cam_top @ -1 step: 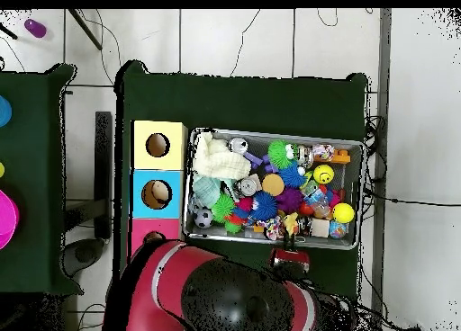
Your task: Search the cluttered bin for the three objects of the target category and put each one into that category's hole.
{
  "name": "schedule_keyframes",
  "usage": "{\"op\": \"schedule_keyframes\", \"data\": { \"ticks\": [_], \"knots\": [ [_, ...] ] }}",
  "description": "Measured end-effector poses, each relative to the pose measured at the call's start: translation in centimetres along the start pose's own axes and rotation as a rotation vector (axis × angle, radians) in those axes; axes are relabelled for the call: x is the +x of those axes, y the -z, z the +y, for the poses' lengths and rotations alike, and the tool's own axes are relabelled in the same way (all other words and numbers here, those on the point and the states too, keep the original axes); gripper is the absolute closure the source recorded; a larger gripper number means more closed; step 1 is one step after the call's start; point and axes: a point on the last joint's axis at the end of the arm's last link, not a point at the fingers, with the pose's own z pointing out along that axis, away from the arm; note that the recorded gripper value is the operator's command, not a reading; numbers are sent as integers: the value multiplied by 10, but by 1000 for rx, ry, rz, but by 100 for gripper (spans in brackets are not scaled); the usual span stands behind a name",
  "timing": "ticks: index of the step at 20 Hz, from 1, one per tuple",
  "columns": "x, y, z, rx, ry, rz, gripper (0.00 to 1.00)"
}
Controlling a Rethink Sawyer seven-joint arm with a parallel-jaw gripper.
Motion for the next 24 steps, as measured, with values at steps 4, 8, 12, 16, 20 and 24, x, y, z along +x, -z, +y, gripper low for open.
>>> {"op": "schedule_keyframes", "data": {
  "ticks": [4,8,12,16,20,24],
  "knots": [
    [-5,0,6,-9,17,-7,100],
    [-13,1,13,-15,36,-9,100],
    [-22,5,17,-12,63,2,100],
    [-33,11,16,6,90,21,100],
    [-40,13,14,22,97,24,100],
    [-45,14,13,24,96,17,100]
  ]
}}
